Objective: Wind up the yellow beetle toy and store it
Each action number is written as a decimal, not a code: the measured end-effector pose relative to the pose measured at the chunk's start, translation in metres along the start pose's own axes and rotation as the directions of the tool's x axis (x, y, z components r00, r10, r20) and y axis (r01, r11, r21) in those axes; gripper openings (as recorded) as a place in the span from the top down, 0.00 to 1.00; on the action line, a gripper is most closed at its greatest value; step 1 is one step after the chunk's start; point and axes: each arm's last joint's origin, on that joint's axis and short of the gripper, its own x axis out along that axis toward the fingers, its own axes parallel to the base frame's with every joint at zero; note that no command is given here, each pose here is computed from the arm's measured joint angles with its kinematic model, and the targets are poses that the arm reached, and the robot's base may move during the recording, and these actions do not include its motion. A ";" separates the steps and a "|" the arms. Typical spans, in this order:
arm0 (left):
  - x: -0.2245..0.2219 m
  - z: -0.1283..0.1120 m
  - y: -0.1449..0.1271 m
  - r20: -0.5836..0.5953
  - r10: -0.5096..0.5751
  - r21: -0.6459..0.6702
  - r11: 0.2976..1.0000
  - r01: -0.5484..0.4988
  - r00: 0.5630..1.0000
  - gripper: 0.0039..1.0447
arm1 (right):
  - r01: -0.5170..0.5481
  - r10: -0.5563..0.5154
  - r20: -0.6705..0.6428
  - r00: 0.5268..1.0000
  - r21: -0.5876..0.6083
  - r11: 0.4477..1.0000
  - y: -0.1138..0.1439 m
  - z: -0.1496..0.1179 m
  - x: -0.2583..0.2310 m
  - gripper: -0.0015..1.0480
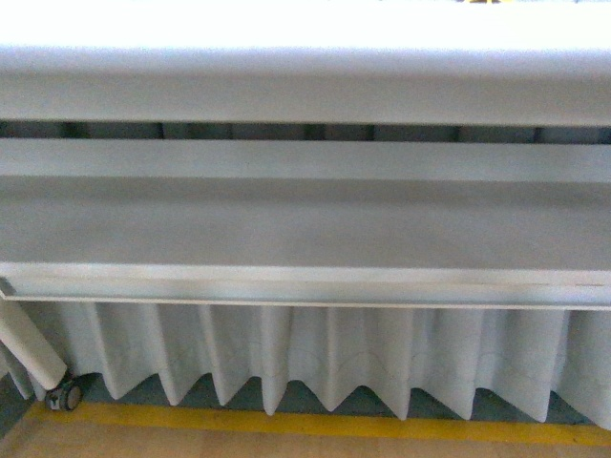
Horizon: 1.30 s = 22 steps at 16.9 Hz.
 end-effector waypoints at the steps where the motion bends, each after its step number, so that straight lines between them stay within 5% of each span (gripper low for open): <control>1: 0.000 0.000 0.000 -0.002 0.000 0.000 1.000 0.000 1.000 0.06 | 0.000 0.000 0.000 1.000 0.000 1.000 0.000 0.000 0.000 0.06; 22: 0.000 0.000 0.000 0.003 -0.002 0.000 1.000 0.002 1.000 0.06 | -0.001 0.001 0.005 1.000 0.004 1.000 0.000 0.000 0.000 0.06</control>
